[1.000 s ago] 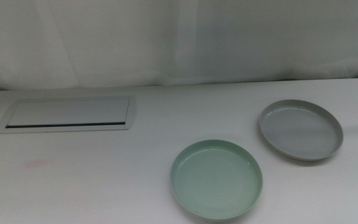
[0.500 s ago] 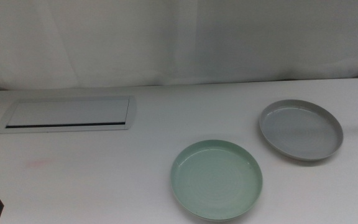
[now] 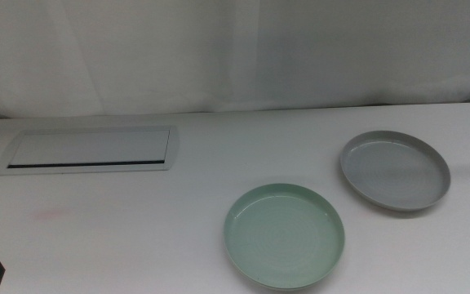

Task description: Stack the three bowls on top of each other.

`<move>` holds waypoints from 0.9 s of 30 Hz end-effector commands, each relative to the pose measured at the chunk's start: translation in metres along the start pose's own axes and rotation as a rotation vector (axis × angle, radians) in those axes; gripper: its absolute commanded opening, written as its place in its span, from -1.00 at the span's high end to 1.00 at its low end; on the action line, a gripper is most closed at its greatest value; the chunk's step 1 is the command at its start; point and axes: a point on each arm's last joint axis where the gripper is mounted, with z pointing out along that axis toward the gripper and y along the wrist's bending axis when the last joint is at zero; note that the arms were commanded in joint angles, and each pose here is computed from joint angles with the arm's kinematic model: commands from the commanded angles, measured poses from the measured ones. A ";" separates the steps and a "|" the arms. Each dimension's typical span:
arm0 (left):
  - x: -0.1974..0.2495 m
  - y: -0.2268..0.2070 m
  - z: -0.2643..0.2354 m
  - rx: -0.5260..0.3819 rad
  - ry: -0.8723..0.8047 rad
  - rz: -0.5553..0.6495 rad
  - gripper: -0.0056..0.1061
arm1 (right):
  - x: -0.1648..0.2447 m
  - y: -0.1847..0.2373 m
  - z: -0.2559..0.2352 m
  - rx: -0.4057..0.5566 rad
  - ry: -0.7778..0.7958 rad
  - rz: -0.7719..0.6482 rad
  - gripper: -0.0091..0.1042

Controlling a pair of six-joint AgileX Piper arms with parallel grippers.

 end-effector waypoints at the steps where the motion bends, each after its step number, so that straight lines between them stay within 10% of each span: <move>1: 0.011 0.000 0.002 0.010 0.019 -0.011 0.94 | -0.016 0.001 0.004 0.021 0.117 -0.054 -0.96; 27: 0.011 0.000 0.002 0.010 0.019 0.000 0.95 | -0.059 0.011 0.210 -0.053 0.833 -0.152 -0.95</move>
